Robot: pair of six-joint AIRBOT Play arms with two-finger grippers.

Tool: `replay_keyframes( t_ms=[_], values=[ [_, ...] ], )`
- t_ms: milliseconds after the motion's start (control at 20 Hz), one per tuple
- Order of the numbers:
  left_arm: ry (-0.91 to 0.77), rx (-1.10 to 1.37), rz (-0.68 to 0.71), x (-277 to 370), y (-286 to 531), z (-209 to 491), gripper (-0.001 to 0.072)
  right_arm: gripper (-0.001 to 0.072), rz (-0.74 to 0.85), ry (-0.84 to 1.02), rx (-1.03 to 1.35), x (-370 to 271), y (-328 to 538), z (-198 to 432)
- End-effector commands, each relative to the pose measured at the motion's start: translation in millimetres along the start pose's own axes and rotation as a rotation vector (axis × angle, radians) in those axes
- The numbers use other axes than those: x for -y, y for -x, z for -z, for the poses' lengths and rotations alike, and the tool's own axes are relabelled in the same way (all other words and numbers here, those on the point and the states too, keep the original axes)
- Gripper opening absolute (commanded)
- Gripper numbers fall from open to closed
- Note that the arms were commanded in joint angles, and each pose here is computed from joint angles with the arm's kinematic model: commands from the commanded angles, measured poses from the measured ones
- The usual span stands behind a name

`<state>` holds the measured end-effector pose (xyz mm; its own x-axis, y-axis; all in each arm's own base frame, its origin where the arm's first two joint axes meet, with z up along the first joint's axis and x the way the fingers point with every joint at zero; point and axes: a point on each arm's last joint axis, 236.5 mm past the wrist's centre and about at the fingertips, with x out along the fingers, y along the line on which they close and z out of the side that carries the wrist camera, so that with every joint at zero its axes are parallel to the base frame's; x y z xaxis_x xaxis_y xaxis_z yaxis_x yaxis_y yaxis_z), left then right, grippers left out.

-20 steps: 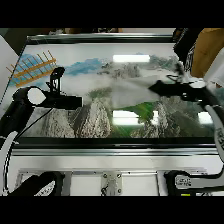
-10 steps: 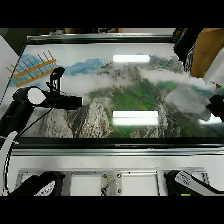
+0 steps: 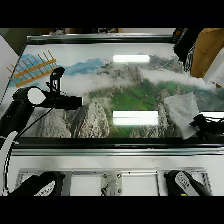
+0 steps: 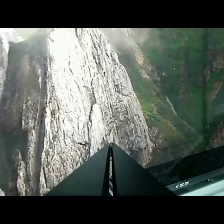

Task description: Fold the clothes and pants, and hang the long-sleeved shirts on hangers.

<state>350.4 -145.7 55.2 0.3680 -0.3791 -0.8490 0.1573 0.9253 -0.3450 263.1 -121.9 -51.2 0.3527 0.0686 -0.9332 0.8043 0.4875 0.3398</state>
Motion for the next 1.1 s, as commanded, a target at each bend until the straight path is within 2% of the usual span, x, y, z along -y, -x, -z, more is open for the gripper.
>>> replay_keyframes(
  t_ms=[0, 150, 300, 350, 450, 600, 700, 750, 800, 900, 1050],
  values=[
    [-0.001, -0.001, -0.001, 0, 0, 0, 0.0008, 0.0619, 0.034, 0.013, -0.109, 6, 4, 32],
    [-0.001, -0.001, -0.001, 0, 0, 0, 0.0008, 0.0618, 0.099, 0.12, -0.079, 22, 43, 21],
    [-0.001, -0.003, -0.001, 0, 0, 1, 0.0009, 0.0619, 0.117, 0.231, 0.163, 15, 114, -18],
    [-0.001, -0.006, -0.001, 0, 0, 1, 0.0008, 0.0619, 0.073, 0.256, 0.255, 1, 135, -25],
    [0.0, -0.008, 0.0, 0, 0, 2, 0.0009, 0.0619, -0.127, 0.346, 0.4, -53, 168, -21],
    [0.0, -0.009, 0.001, 0, 0, 2, 0.0009, 0.0618, -0.399, 0.561, 0.399, -126, 190, 23],
    [0.0, -0.008, 0.0, 0, 0, 2, 0.0009, 0.0602, -0.471, 0.67, 0.335, -149, 184, 53],
    [-0.001, -0.007, 0.0, 0, 0, 2, 0.0009, 0.054, -0.483, 0.707, 0.295, -154, 177, 66],
    [-0.001, -0.007, -0.001, 0, 0, 2, 0.0009, 0.0391, -0.495, 0.74, 0.255, -159, 170, 79],
    [0.0, -0.009, 0.0, 0, 0, 2, 0.0009, 0.003, -0.506, 0.785, 0.201, -164, 160, 97],
    [-0.001, -0.001, 0.0, 0, 0, 0, 0.0009, 0.0026, -0.513, 0.814, 0.159, -166, 156, 109]
  ],
)
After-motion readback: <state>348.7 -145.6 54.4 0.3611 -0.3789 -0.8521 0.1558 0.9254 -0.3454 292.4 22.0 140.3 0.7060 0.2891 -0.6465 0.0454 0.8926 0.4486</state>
